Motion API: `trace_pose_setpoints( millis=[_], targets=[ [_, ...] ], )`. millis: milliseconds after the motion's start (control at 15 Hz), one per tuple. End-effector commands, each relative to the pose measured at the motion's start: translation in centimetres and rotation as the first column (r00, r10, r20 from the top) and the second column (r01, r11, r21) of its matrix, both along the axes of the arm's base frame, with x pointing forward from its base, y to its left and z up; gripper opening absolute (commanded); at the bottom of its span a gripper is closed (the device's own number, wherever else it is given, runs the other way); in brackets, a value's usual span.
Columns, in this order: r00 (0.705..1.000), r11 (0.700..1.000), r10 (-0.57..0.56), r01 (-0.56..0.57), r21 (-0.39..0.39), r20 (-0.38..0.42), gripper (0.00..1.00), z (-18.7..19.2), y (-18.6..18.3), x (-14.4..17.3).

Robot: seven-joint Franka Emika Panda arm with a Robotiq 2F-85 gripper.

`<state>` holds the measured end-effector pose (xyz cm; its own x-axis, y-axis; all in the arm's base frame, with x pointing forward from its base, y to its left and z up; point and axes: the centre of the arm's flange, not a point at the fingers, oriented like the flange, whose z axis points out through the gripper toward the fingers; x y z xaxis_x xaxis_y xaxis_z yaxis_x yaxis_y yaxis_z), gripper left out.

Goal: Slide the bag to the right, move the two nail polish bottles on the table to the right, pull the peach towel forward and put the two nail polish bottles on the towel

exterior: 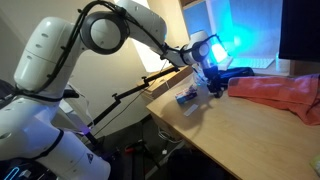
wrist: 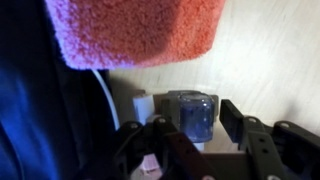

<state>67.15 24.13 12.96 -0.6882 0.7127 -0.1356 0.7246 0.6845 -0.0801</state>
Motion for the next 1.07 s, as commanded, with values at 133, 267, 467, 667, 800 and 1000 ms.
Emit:
trace_pose_setpoints(
  millis=[133, 267, 467, 667, 800, 1000],
  targets=[
    [1.000, 1.000, 0.030, -0.030, -0.006, -0.003, 0.99, 1.1, -0.9, 0.7],
    [1.000, 1.000, 0.015, -0.015, 0.004, 0.008, 1.00, 1.5, -1.7, 1.5],
    [0.998, 1.000, -0.023, 0.022, 0.009, 0.055, 1.00, 2.2, -3.1, 2.8],
    [0.994, 0.999, -0.045, 0.043, 0.024, 0.099, 1.00, 2.8, -4.7, 4.6],
    [0.993, 0.998, -0.058, 0.055, 0.032, 0.106, 1.00, 3.0, -5.5, 5.3],
    [0.991, 0.997, -0.073, 0.070, 0.036, 0.111, 1.00, 2.9, -6.4, 6.2]
  ],
)
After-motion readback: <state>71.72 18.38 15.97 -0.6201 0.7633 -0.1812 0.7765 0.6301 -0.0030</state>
